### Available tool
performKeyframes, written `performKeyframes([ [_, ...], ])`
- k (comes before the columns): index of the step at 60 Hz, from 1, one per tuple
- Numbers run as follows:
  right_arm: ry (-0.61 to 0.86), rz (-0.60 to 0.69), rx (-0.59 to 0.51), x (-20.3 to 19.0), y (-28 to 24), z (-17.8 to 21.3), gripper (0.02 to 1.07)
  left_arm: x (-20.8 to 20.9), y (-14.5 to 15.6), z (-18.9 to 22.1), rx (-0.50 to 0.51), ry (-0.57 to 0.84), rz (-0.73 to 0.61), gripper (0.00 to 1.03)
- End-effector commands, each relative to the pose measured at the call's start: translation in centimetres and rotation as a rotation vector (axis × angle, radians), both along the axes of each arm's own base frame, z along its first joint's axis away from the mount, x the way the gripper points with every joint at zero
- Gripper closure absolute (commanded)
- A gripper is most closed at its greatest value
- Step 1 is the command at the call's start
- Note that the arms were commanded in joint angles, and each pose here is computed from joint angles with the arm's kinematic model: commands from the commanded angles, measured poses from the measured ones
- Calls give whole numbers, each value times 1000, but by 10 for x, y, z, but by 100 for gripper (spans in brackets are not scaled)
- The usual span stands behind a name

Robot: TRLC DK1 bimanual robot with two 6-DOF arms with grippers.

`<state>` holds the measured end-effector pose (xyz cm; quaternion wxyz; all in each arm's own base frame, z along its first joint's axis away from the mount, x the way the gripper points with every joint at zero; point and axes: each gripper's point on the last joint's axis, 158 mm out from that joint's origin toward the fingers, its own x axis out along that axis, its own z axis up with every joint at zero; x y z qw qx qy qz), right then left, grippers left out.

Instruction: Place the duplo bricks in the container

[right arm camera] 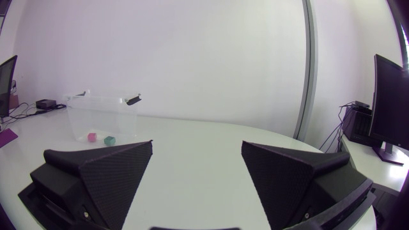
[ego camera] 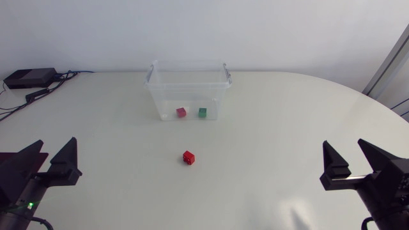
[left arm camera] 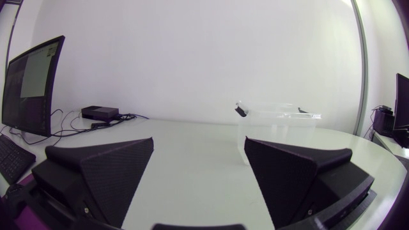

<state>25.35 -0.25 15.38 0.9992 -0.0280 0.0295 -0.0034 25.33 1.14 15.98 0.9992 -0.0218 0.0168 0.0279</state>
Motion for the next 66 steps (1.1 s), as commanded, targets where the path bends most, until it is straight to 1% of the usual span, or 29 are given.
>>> performKeyframes([
  [1, 0, 12, 0, 1, 3, -5, 6, 0, -5, -5, 16, 8, -22, 4],
  [10, 0, 12, 0, 1, 3, -5, 6, 0, -7, -5, 18, 8, -30, 4],
  [15, 0, 12, 0, 1, 3, -5, 6, 0, -7, -5, 47, 8, -31, 4],
  [22, 0, 12, 0, 1, 3, -5, 6, 0, -8, -5, 50, 7, -34, 4],
  [32, 0, 12, 0, 1, 3, -5, 6, 0, -8, 0, 123, -11, -39, 4],
  [38, 0, 12, 0, 1, 3, -5, 6, 0, -7, 2, 137, -19, -32, 5],
  [41, 0, 12, 0, 1, 3, -5, 6, 0, -9, 1, 145, -16, -43, 7],
  [54, 0, 12, 0, 1, 3, -5, 6, -1, -20, 10, 186, -28, -85, 5],
  [66, 0, 12, 0, 1, 3, -5, 6, 2, -28, 14, 208, 32, -125, 5],
])
